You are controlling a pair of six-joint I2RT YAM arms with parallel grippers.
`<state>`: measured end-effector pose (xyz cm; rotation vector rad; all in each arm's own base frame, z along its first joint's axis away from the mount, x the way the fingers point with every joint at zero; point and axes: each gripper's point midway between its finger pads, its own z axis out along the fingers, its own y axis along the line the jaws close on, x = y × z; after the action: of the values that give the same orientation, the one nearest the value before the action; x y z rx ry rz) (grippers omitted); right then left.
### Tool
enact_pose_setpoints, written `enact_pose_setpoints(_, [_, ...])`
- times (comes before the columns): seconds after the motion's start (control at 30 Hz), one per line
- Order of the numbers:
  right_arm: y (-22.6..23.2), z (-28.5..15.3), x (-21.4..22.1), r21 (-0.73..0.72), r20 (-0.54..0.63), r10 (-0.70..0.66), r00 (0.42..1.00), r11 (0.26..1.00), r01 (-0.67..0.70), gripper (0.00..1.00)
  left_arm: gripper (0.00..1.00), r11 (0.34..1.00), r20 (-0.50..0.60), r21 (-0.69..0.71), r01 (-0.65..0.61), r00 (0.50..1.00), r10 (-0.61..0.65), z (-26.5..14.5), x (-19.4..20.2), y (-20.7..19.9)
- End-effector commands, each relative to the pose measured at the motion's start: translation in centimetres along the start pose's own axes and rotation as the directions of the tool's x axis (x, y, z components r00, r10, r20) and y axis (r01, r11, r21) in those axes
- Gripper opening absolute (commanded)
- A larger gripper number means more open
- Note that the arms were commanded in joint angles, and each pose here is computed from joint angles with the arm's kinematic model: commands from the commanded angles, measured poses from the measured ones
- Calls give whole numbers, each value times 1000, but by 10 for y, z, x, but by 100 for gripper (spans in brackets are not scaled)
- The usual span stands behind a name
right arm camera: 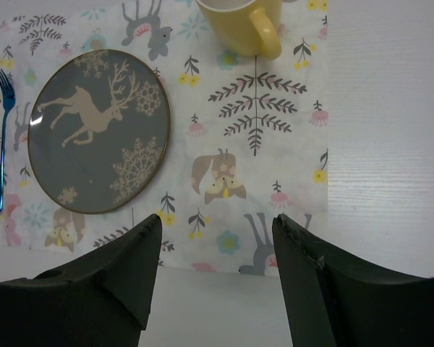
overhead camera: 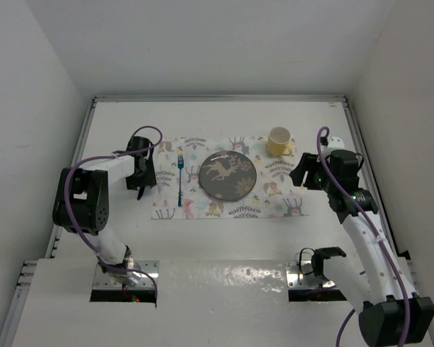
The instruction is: Set the dinner table for one person
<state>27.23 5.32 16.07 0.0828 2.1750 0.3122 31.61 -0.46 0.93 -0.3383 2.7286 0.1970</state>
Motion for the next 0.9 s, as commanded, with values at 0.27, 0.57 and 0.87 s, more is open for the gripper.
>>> enact_pose_setpoints(0.27, [4, 0, -3, -25, 50, -3, 999, 1000, 4, 63, 41, 999, -81, -6, 51, 995, -51, 12, 24, 17])
enact_pose_setpoints(0.57, [4, 1, -4, -31, 48, -11, 999, 999, 12, 64, 0, 997, -117, -2, 83, 990, -82, 14, 35, 14])
enact_pose_setpoints(0.87, [3, 4, -5, -21, 41, -11, 999, 1000, 12, 63, 0, 994, -81, 4, 111, 991, -110, 7, 15, 11])
